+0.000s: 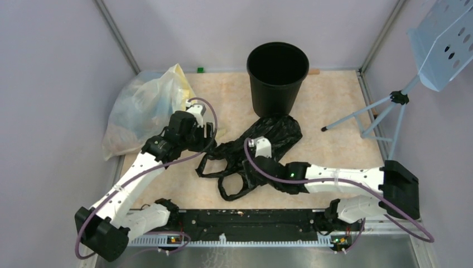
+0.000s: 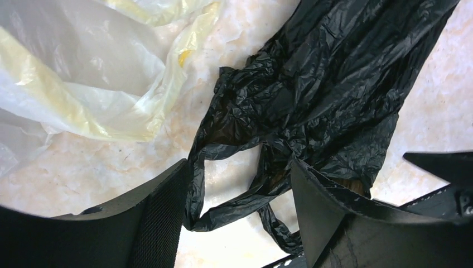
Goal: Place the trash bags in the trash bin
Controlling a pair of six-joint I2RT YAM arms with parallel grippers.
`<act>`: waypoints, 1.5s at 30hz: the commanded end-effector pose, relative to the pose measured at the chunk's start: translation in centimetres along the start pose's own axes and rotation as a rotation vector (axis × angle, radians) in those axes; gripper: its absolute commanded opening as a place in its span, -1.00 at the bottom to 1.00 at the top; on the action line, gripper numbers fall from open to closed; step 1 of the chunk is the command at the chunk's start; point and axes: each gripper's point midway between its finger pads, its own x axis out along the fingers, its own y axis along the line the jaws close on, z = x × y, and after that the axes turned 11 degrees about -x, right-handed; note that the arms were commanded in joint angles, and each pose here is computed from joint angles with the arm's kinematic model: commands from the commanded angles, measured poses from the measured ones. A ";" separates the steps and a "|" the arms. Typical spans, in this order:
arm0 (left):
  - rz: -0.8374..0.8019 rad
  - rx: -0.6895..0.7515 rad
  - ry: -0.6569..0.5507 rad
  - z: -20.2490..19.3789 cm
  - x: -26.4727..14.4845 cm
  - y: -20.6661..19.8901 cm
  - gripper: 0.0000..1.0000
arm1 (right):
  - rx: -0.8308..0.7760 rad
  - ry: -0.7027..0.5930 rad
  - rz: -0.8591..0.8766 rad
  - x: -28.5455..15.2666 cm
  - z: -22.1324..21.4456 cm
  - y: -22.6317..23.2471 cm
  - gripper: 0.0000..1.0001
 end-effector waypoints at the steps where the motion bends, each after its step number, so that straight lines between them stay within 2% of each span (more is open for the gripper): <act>1: -0.041 -0.094 -0.037 1.2 -0.1 0.5 0.43 | -0.111 -0.073 0.017 -0.3 1.7 2.5 0.28; 5: -0.054 -0.168 -0.048 2.0 -0.2 2.3 0.42 | -0.219 -0.143 0.263 -1.2 1.8 8.2 0.17; 8: -0.082 -0.211 -0.059 2.5 -0.3 3.0 0.42 | -0.271 -0.130 0.371 -1.0 1.6 10.9 0.14; 15: -0.093 -0.220 -0.064 2.1 -0.3 3.8 0.44 | -0.379 -0.026 0.406 1.8 -0.3 14.6 0.14; 25: -0.075 -0.210 -0.065 2.5 -0.6 4.7 0.44 | -0.470 0.090 0.369 5.7 -4.0 15.0 0.09; 26: -0.076 -0.210 -0.062 2.5 -0.6 4.7 0.44 | -0.474 0.099 0.369 5.7 -4.4 14.9 -0.03; 29: -0.113 -0.185 -0.045 2.3 -0.4 4.2 0.44 | -0.448 0.079 0.366 4.7 -4.3 14.0 -0.82; 30: -0.133 -0.171 -0.040 2.3 -0.4 3.9 0.44 | -0.430 0.058 0.360 4.1 -3.8 13.5 -0.98; 34: -0.317 -0.089 -0.001 1.7 -1.0 1.1 0.45 | -0.340 -0.050 0.312 0.5 -1.3 10.1 -1.00; 37: -0.433 -0.077 0.023 1.1 -1.1 -0.9 0.41 | -0.270 -0.070 0.271 -1.5 -0.6 6.4 -1.00; 39: -0.464 -0.047 0.039 0.9 -1.1 -2.2 0.41 | -0.231 -0.075 0.243 -2.7 -0.1 3.6 -1.00; 45: -0.497 0.191 0.048 0.5 -1.1 -9.5 0.48 | -0.165 -0.133 0.259 -6.5 1.2 -1.0 -1.00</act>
